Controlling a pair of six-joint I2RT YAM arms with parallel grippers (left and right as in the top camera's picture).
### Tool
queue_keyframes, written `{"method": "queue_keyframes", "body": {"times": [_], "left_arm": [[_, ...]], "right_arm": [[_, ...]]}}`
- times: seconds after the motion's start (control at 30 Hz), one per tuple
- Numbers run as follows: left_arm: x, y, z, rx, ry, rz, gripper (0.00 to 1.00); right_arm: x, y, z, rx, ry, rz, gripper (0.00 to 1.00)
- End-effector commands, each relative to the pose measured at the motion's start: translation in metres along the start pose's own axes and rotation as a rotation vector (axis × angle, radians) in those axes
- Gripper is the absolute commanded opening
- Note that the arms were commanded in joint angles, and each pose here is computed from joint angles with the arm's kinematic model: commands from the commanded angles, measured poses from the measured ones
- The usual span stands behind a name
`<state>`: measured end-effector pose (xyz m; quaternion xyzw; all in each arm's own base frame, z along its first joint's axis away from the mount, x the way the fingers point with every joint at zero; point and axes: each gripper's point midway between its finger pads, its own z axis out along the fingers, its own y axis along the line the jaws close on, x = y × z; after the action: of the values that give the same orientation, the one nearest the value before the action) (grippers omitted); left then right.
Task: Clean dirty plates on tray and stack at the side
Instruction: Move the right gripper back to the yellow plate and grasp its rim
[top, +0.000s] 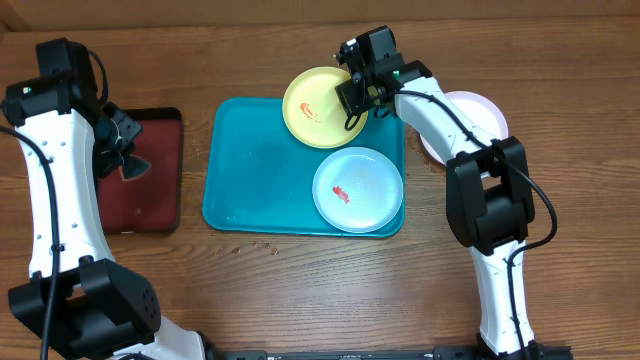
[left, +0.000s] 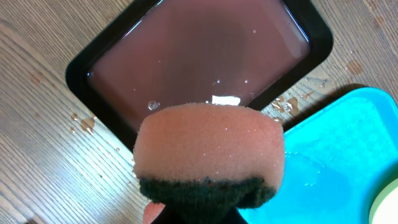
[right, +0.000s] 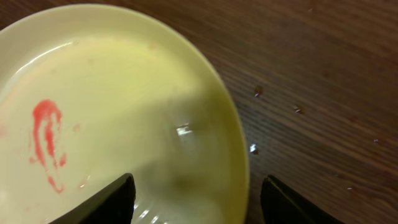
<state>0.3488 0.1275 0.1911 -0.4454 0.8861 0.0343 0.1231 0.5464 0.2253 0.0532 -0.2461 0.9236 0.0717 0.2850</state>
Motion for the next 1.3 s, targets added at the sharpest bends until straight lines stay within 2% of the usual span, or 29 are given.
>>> {"method": "queue_keyframes", "body": {"times": [0.0, 0.2, 0.37, 0.47, 0.63, 0.83, 1.0, 1.27], "left_arm": [[0.002, -0.004, 0.003, 0.004, 0.007, 0.028, 0.04], [0.002, -0.005, 0.003, 0.012, 0.008, 0.028, 0.04], [0.002, -0.005, 0.003, 0.012, 0.009, 0.028, 0.04], [0.003, -0.007, 0.003, 0.019, 0.013, 0.029, 0.04], [0.003, -0.007, 0.003, 0.021, 0.014, 0.036, 0.04], [0.003, -0.007, 0.003, 0.022, 0.013, 0.044, 0.04], [0.002, -0.008, 0.003, 0.023, 0.011, 0.047, 0.04], [0.002, -0.008, 0.003, 0.023, 0.01, 0.047, 0.04]], "right_arm": [[-0.001, -0.011, 0.005, 0.049, -0.006, -0.017, 0.67], [0.004, -0.01, 0.014, 0.037, 0.003, -0.014, 0.63], [0.001, -0.009, 0.015, 0.037, -0.008, -0.005, 0.42], [0.001, -0.009, 0.015, 0.037, -0.01, 0.023, 0.4], [0.004, -0.007, 0.015, 0.023, -0.001, 0.057, 0.25], [0.008, 0.032, 0.016, -0.102, 0.025, 0.051, 0.1], [0.021, 0.074, 0.013, -0.158, 0.094, 0.056, 0.04], [0.041, 0.145, 0.0, -0.219, 0.198, -0.045, 0.04]]}}
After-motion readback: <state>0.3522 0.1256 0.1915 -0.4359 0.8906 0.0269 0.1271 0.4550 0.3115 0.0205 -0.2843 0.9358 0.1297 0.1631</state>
